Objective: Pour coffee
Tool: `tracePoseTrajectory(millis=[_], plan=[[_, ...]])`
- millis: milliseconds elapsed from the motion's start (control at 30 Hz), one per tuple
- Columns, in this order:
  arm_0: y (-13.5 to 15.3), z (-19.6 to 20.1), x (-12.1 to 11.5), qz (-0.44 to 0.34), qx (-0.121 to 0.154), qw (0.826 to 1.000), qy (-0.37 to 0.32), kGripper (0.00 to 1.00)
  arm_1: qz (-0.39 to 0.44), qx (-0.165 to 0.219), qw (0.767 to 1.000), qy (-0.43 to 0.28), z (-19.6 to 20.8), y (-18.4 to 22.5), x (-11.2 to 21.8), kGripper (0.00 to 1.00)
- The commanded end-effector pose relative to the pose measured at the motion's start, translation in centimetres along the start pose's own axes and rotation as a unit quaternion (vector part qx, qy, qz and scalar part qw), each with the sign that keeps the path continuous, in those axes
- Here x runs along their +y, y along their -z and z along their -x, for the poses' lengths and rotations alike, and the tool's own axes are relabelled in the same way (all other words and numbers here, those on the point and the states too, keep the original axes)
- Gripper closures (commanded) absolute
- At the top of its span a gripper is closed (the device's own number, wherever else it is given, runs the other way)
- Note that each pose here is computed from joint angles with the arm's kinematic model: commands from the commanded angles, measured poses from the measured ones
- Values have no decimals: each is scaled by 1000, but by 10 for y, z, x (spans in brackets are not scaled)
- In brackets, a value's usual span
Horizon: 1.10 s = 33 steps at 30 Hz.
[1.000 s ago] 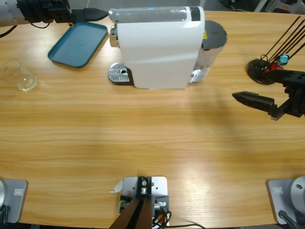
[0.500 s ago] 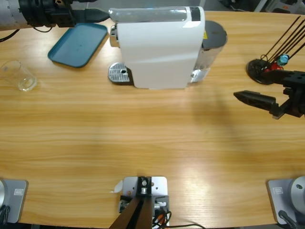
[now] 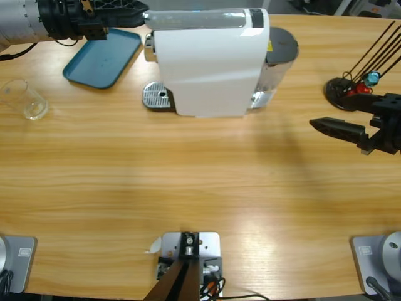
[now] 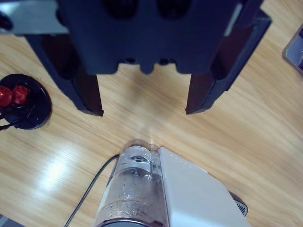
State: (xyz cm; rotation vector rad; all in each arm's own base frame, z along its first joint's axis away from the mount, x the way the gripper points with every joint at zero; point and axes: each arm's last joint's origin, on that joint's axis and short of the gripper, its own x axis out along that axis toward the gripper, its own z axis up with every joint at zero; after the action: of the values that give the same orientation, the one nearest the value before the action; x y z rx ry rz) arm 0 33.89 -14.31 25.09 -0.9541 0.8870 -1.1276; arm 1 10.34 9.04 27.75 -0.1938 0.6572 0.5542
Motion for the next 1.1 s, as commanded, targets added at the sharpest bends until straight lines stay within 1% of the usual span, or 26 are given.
tracePoseTrajectory(millis=[33, 100, 167, 267, 300, 400, 467, 600, 800, 867, 900, 1000, 1033, 1067, 1100], plan=[[3, 0, -3, 3, 10, 1000, 11, 1000, -4, 0, 1000, 2, 0, 3, 0, 243], [3, 0, -8, -1, 9, 1000, 14, 1000, -4, -1, 1000, 2, 0, 3, 0, 243], [2, 0, -18, -8, 8, 1000, 21, 1000, -4, -1, 1000, 2, 0, 3, 0, 243], [-1, 4, -36, -22, 2, 999, 32, 1000, -4, -1, 1000, 2, 0, 3, 0, 243], [-4, 6, -50, -33, -3, 999, 41, 1000, -4, 0, 1000, 2, 0, 3, 0, 243], [-6, 7, -64, -44, -6, 998, 51, 1000, -4, 0, 1000, 2, 0, 3, 0, 243], [-7, 7, -67, -46, -6, 997, 54, 1000, -4, 0, 1000, 2, 0, 3, 0, 243], [-6, 7, -67, -47, -7, 997, 53, 1000, -4, 0, 1000, 2, 0, 3, 0, 243], [2, 16, -69, -80, -19, 996, 44, 1000, -4, -1, 1000, 1, 0, 3, 0, 242], [9, 22, -73, -93, -25, 995, 26, 1000, -4, -1, 1000, 2, 0, 3, 0, 239], [12, 25, -76, -96, -33, 995, 9, 1000, -4, -1, 1000, 3, 0, 3, 0, 239], [28, 34, -90, -112, -64, 988, -80, 1000, -4, 0, 1000, 4, 0, 3, 0, 234], [33, 37, -96, -123, -69, 983, -117, 1000, -4, 0, 1000, 4, 0, 3, 0, 234], [40, 40, -106, -141, -66, 972, -174, 1000, -4, 0, 1000, 4, 0, 3, 0, 234], [44, 41, -114, -158, -60, 962, -214, 1000, -4, 0, 1000, 5, 0, 3, 0, 231]])
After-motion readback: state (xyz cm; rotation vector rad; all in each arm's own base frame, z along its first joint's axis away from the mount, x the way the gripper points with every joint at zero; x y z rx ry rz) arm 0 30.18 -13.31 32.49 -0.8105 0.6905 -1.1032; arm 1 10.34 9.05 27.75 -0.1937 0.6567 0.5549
